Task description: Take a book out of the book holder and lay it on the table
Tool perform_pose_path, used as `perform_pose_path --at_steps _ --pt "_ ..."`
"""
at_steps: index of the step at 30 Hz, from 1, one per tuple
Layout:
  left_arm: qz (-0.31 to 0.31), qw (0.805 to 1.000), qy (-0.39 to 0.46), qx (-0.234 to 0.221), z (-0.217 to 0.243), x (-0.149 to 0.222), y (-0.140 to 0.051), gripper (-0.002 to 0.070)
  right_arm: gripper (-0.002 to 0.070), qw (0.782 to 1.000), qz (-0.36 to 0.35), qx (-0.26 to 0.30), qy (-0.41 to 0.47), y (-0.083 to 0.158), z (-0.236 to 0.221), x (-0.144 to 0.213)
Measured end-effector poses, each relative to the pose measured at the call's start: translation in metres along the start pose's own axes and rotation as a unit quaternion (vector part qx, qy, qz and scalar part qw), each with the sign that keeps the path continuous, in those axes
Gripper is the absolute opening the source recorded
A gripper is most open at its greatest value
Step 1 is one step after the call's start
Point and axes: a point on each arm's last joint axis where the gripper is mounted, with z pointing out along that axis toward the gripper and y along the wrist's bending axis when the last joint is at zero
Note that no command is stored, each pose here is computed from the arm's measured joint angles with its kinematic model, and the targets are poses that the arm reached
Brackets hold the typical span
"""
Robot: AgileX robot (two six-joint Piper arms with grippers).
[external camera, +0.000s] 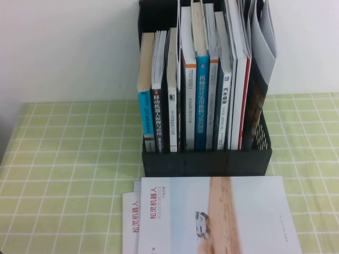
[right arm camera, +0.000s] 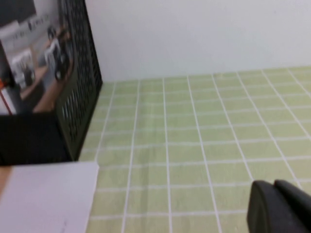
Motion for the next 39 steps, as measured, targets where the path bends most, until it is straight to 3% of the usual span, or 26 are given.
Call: perform_pose_path --at_steps 6,39 --pt "0.000 1.000 0.000 0.000 0.000 0.000 0.000 -0.0002 -0.0001 0.997 -0.049 0.004 0.065 -0.001 0.000 0.014" --pt "0.000 1.000 0.000 0.000 0.000 0.000 0.000 -0.0003 -0.0002 0.996 -0.052 0.001 0.066 -0.001 0.000 0.014"
